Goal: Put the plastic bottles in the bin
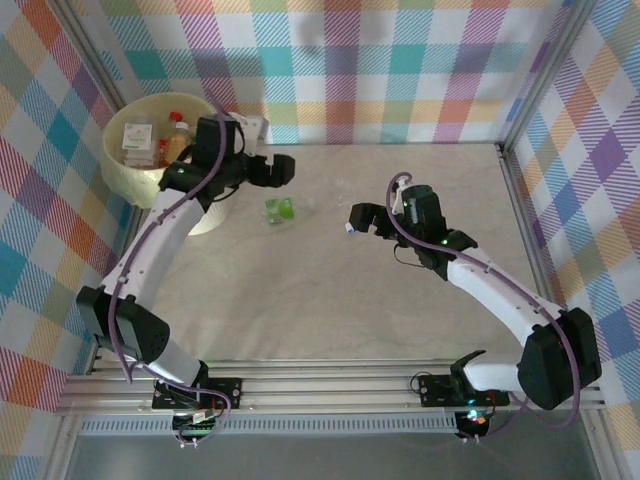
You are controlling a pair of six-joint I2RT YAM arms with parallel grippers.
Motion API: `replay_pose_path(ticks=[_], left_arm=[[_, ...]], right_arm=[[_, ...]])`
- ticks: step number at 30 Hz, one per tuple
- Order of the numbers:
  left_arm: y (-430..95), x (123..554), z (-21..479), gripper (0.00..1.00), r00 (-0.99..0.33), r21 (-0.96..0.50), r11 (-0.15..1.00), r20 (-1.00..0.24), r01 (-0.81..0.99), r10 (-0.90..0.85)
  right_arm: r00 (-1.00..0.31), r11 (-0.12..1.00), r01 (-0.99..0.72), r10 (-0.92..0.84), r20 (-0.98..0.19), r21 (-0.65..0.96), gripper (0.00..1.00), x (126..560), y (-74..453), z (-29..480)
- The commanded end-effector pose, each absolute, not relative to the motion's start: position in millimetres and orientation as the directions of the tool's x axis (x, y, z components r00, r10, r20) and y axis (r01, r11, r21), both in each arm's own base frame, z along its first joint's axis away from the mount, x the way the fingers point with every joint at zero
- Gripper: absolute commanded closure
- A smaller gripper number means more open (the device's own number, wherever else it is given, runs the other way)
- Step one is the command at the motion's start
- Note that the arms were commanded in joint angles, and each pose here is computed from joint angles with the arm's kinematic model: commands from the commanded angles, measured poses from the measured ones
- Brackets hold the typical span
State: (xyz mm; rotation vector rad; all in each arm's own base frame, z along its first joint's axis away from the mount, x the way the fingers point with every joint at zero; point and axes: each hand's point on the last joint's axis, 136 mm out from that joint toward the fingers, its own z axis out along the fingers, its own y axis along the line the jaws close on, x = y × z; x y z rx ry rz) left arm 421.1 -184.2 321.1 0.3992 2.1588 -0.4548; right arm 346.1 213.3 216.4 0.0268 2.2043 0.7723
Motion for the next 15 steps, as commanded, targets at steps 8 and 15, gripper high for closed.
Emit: replay_pose_path(ticks=[8,15], left_arm=[[-225.3,423.0,229.5,0.00,-0.588,-0.046,0.758,-0.663,0.651,0.464],[-220.4,449.0,174.1,0.00,-0.611,0.074,0.753,-0.536,0.654,0.583]], right_arm=[[-0.690,0.816,-0.214,0.263,-0.674,0.537,0.00,349.2,215.0,218.1],[-0.705,0.815,-0.231,0.237,-0.669,0.532,0.00,344.9,216.8,220.7]])
